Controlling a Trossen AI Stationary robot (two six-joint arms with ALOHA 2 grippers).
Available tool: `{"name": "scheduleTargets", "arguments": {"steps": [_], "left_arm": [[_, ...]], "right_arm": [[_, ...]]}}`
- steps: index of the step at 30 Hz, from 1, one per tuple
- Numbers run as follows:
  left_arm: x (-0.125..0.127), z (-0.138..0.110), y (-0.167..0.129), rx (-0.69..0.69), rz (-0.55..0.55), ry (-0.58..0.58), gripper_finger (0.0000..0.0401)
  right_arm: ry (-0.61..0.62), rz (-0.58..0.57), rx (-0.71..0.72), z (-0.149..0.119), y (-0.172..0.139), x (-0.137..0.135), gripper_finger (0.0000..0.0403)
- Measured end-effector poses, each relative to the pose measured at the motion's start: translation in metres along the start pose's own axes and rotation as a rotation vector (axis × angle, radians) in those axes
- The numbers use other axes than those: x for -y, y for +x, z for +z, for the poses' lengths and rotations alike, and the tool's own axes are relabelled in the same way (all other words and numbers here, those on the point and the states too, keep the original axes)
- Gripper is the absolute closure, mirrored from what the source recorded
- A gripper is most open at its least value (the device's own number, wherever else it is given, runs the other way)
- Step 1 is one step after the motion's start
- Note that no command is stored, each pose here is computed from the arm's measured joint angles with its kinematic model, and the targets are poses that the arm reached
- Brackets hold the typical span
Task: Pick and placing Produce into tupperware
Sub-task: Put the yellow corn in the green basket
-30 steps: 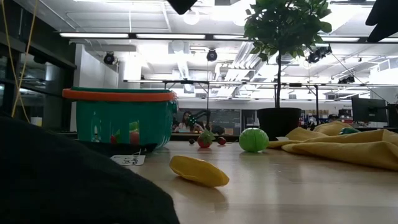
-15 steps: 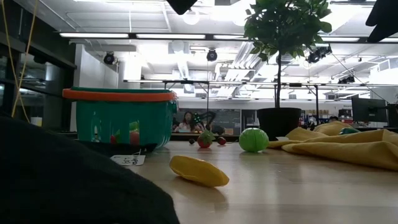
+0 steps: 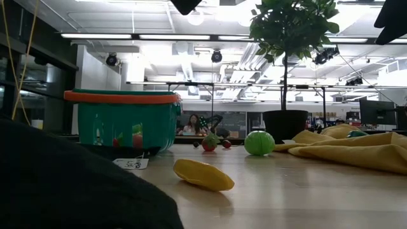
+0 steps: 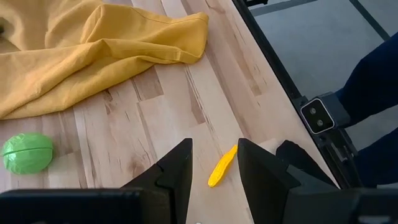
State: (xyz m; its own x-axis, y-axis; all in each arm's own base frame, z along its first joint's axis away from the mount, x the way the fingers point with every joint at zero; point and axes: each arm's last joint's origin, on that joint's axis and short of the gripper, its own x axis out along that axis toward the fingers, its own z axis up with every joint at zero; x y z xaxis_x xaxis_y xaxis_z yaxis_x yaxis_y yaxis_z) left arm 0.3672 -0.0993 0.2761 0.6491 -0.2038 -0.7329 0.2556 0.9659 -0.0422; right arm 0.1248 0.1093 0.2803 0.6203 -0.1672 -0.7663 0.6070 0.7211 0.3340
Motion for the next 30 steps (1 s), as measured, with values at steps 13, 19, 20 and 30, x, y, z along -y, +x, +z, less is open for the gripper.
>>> {"name": "scheduleTargets", "arguments": {"steps": [13, 19, 20, 30], "left_arm": [[-0.0001, -0.0004, 0.0, -0.004, 0.003, -0.047, 0.0284], [0.0001, 0.0, -0.0001, -0.001, 0.002, -0.053, 0.0284], [0.0001, 0.0, -0.0001, -0.001, 0.002, -0.053, 0.0284], [0.0002, 0.0008, -0.0001, 0.008, -0.001, -0.075, 0.0284]], "right_arm": [[-0.011, 0.0, 0.0, 0.0, 0.0, 0.0, 0.0234], [-0.01, 0.001, 0.0, 0.0, -0.0001, 0.0, 0.0234], [-0.01, 0.001, 0.0, 0.0, -0.0001, 0.0, 0.0234], [-0.033, 0.001, 0.0, 0.0, 0.0, -0.0001, 0.0234]]}}
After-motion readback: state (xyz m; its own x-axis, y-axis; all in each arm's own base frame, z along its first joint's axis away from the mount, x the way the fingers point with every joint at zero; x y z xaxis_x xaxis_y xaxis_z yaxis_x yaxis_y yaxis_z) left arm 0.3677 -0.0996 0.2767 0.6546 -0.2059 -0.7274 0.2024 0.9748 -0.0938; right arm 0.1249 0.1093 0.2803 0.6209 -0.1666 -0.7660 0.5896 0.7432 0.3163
